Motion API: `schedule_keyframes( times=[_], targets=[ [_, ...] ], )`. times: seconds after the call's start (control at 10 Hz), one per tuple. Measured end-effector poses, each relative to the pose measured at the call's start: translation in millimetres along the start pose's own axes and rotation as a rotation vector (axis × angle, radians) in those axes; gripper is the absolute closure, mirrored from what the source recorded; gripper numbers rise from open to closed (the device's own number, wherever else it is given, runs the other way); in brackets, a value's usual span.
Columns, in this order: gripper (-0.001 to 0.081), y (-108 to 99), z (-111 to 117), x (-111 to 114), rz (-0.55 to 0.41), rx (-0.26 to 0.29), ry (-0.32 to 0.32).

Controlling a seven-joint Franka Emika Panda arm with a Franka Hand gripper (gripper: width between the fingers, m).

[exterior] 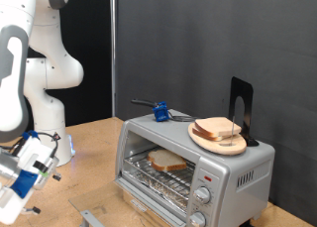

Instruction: Make a piece of toast with the oven

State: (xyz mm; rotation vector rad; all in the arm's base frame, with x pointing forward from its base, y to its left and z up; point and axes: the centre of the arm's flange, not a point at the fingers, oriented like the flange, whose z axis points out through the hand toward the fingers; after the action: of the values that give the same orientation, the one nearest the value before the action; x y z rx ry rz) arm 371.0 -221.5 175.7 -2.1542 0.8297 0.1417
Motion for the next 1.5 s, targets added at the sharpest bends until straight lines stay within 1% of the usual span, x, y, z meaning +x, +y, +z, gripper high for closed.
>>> schedule_keyframes(
  times=[0.2, 0.5, 0.7, 0.8, 0.9, 1.0, 1.2, 1.3, 1.4, 1.5],
  targets=[
    [-0.0002, -6.4, 29.0, -4.3, 0.008, 0.002, -0.022],
    [-0.0002, -23.8, 66.1, -14.2, 0.008, 0.01, -0.051],
    [-0.0002, -34.3, 82.1, -20.4, 0.008, 0.016, -0.068],
    [-0.0002, -39.5, 85.4, -23.1, 0.011, 0.023, -0.083],
    [-0.0002, -45.9, 84.0, -26.9, 0.019, 0.047, -0.107],
    [-0.0002, -54.0, 76.2, -31.8, 0.03, 0.086, -0.149],
    [-0.0002, -70.5, 49.7, -43.3, 0.036, 0.154, -0.255],
    [-0.0002, -77.8, 38.1, -48.0, 0.029, 0.176, -0.291],
    [-0.0002, -87.1, 28.9, -52.5, 0.021, 0.191, -0.31],
    [-0.0002, -97.5, 22.1, -56.8, 0.011, 0.199, -0.312]
  ],
)
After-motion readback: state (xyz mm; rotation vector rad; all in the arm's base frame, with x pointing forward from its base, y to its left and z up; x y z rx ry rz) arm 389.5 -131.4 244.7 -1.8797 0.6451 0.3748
